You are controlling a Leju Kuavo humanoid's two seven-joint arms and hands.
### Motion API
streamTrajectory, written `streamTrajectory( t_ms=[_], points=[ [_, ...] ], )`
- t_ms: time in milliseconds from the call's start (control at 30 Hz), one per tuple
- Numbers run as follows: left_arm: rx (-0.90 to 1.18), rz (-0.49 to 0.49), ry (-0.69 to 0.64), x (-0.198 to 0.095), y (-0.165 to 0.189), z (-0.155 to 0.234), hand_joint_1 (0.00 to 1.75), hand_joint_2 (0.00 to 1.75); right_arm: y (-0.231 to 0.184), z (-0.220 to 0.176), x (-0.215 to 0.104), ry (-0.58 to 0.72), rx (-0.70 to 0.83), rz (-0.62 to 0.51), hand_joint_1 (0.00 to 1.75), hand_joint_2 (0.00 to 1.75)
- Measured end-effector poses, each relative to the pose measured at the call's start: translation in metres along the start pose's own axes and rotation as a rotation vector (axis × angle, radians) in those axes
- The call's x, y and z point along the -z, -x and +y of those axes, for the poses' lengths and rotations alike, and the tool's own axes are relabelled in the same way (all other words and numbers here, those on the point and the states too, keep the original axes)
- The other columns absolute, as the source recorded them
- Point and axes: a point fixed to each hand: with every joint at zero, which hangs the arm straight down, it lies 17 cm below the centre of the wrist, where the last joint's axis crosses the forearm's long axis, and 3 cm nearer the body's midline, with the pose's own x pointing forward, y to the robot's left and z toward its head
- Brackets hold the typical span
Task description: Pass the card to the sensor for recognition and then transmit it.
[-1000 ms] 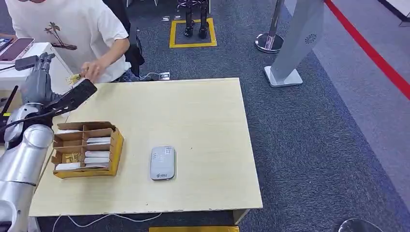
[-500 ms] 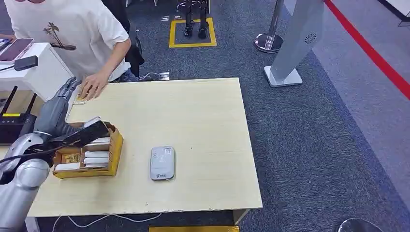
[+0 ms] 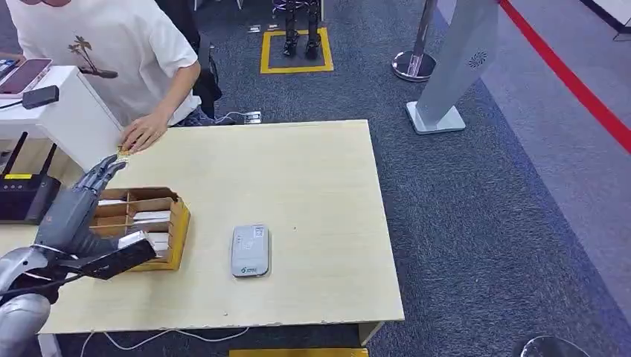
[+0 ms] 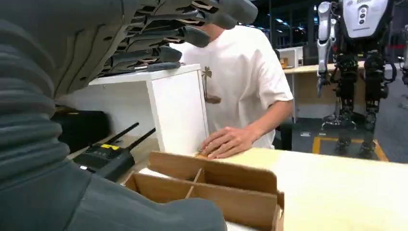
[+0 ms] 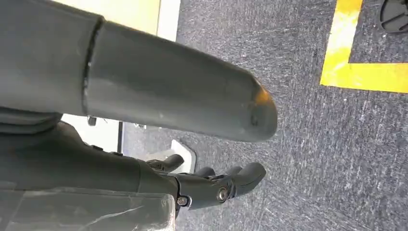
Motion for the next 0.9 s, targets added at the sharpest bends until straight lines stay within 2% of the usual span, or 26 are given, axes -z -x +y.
streamTrajectory(
  t_ms=[500, 700, 900],
  points=[
    [0.014, 0.015, 0.119, -0.054, 0.002, -0.059, 0.0, 1.75, 0.002, 0.0, 0.0, 0.001, 0.001, 0.008, 0.0, 0.0],
    [0.027, 0.042, 0.129, -0.062, 0.01, -0.065, 0.0, 1.75, 0.001, 0.0, 0.0, 0.001, 0.0, 0.008, 0.0, 0.0],
    [0.124, 0.096, 0.113, -0.064, 0.028, -0.06, 0.0, 1.75, 0.002, -0.001, 0.0, 0.005, -0.016, 0.01, 0.0, 0.0]
  ],
)
